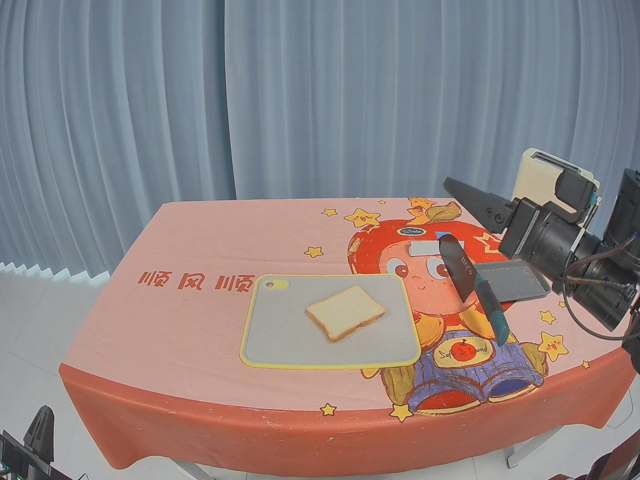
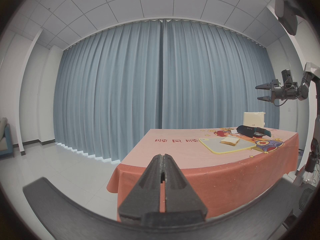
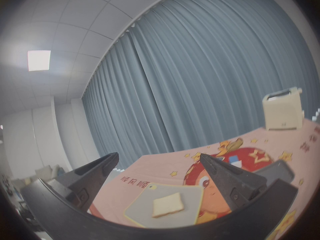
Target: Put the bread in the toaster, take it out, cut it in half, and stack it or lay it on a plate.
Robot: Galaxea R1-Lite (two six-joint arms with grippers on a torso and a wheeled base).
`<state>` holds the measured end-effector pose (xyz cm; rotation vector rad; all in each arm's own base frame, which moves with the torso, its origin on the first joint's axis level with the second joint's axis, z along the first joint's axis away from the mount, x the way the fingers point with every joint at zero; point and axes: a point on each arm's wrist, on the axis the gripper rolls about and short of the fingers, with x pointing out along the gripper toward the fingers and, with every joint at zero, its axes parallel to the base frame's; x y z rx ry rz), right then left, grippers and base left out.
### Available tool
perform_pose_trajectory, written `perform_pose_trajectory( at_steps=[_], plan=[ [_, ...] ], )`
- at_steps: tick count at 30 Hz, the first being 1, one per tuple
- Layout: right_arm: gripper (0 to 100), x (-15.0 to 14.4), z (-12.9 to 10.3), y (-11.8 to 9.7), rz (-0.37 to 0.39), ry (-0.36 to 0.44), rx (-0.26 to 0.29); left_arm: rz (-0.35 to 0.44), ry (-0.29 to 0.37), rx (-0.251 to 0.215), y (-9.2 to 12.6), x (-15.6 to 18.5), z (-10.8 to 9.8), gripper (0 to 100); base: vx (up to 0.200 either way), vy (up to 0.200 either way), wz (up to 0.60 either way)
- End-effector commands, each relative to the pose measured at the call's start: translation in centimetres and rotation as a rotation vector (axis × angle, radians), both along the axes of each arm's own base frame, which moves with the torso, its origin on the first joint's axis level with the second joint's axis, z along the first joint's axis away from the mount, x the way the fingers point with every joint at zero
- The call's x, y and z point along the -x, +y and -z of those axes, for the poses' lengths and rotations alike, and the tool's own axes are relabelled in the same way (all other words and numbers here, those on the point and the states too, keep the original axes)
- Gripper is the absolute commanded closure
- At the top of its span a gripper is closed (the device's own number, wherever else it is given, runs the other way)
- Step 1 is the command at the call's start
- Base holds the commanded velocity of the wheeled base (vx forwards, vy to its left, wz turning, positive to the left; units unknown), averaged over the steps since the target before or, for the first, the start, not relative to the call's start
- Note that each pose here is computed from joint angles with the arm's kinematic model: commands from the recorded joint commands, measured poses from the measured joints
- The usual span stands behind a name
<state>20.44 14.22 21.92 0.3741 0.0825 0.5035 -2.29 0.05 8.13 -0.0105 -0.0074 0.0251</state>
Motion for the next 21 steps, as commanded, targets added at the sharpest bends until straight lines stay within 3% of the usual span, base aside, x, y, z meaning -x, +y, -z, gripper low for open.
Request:
perform_pose_trajectory(
  at_steps=[1,5,13,21],
  plan=[
    [0,0.1,-0.38,-1.73,0.049,-0.053,0.056,-0.001,0.013,0.0,0.0,-0.1,0.49,100,0.0,0.0,0.0],
    [0,0.46,0.32,-1.92,0.049,-0.06,0.111,-0.001,0.013,0.0,0.0,-0.1,0.49,100,0.0,0.0,0.0],
    [0,0.42,0.35,-1.82,0.05,-0.062,0.118,-0.001,0.013,0.0,0.0,-0.1,0.49,100,0.0,0.0,0.0],
    [0,-0.23,0.39,-2.43,0.113,-0.064,0.143,-0.001,0.013,0.0,0.0,-0.1,0.49,100,0.0,0.0,0.0]
  ],
)
